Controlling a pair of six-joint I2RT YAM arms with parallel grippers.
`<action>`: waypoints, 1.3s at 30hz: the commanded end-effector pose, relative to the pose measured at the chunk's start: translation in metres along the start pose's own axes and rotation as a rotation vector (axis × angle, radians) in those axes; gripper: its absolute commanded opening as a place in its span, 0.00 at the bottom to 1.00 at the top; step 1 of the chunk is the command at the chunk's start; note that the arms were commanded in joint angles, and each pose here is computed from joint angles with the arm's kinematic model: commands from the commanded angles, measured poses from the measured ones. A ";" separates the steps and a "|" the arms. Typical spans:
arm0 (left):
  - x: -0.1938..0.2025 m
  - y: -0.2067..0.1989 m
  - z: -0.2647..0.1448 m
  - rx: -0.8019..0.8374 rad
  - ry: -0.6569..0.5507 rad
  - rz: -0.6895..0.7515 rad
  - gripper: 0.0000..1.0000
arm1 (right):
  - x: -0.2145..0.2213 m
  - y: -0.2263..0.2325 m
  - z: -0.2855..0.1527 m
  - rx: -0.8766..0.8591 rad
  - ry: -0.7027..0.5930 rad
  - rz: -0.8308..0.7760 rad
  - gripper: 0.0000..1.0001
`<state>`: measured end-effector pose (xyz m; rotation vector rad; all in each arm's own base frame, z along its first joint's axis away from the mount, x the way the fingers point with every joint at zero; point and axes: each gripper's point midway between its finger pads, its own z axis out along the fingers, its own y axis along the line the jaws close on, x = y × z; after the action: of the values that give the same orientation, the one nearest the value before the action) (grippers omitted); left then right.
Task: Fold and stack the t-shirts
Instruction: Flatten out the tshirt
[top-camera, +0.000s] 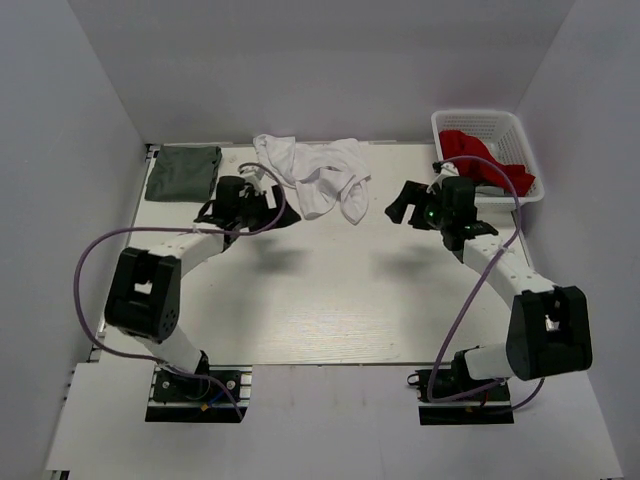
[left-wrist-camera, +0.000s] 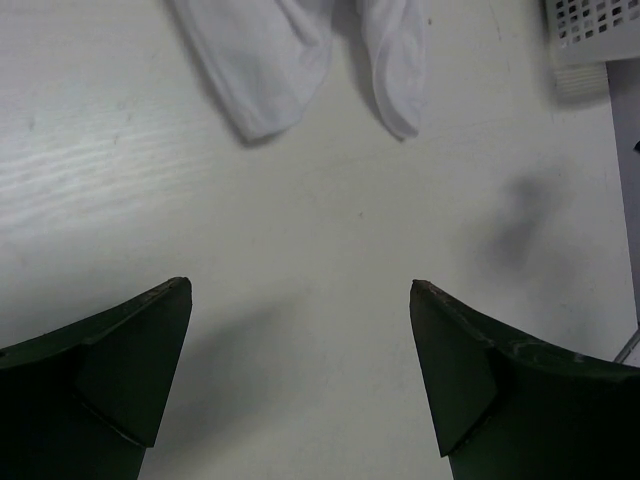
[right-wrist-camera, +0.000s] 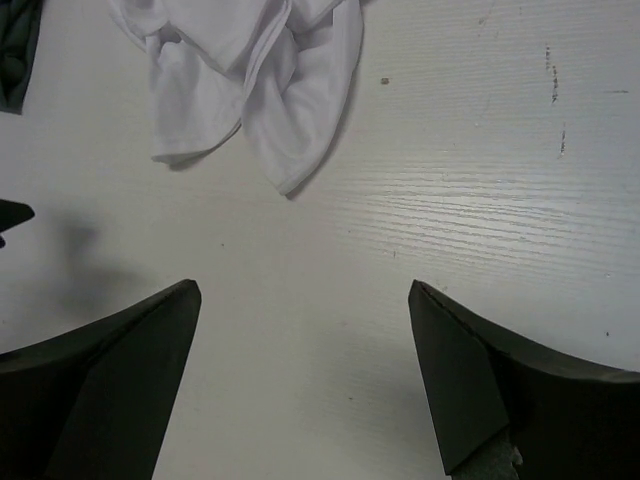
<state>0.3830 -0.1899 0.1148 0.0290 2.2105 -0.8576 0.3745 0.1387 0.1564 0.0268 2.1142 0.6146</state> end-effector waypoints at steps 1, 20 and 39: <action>-0.032 -0.022 0.024 -0.011 -0.040 0.070 1.00 | -0.003 0.001 0.013 0.016 0.034 -0.016 0.90; -0.008 0.027 0.160 -0.273 0.165 0.127 0.19 | 0.012 -0.021 0.086 0.113 0.200 -0.066 0.90; -0.015 0.020 0.093 -0.348 0.094 0.124 0.00 | 0.054 -0.003 0.189 0.273 0.291 -0.190 0.70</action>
<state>0.4628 -0.2314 0.0347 0.0504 2.4493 -0.4170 0.4857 0.2344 0.0313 -0.1697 2.4237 0.3427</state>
